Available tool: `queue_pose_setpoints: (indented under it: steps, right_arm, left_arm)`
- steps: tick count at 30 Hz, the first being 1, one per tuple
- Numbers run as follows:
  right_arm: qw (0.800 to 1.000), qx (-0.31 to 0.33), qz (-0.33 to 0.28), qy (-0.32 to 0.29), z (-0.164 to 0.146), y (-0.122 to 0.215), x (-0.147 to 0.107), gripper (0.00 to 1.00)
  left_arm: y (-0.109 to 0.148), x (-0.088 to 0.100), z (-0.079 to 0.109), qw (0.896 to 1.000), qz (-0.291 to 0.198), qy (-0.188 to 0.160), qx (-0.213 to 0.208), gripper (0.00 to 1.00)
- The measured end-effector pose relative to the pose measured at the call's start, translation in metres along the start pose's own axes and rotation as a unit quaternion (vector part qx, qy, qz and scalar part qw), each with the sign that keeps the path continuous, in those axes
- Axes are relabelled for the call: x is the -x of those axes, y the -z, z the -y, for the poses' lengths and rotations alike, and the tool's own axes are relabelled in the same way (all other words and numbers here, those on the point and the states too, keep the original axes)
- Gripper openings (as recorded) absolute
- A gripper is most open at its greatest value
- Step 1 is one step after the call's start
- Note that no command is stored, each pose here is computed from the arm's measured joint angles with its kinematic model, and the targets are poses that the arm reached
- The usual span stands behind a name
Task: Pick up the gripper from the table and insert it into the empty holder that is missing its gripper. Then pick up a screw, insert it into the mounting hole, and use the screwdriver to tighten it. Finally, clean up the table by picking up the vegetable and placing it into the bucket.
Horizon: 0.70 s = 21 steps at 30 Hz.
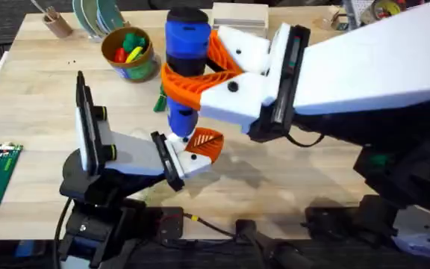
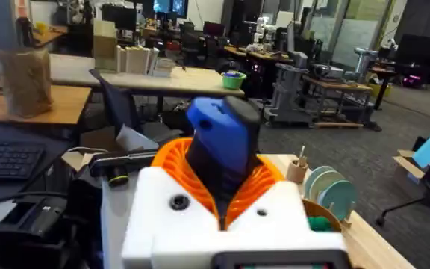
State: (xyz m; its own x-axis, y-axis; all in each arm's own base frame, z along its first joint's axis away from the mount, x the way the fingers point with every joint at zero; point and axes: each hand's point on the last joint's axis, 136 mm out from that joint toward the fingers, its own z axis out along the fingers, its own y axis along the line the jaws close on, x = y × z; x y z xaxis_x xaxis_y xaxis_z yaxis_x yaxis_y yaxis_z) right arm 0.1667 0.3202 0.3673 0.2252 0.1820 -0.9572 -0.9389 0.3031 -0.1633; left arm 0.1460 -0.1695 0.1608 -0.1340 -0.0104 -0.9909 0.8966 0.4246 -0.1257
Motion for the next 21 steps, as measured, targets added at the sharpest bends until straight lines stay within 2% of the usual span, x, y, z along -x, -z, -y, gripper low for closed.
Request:
queue_pose_setpoints:
  steps: [21]
  right_arm:
    - [1.000,0.000,-0.003,-0.022,-0.0001,0.0000,-0.0015,0.028]
  left_arm:
    - [0.0000,0.0000,0.0000,1.000,0.000,0.000,0.000,0.016]
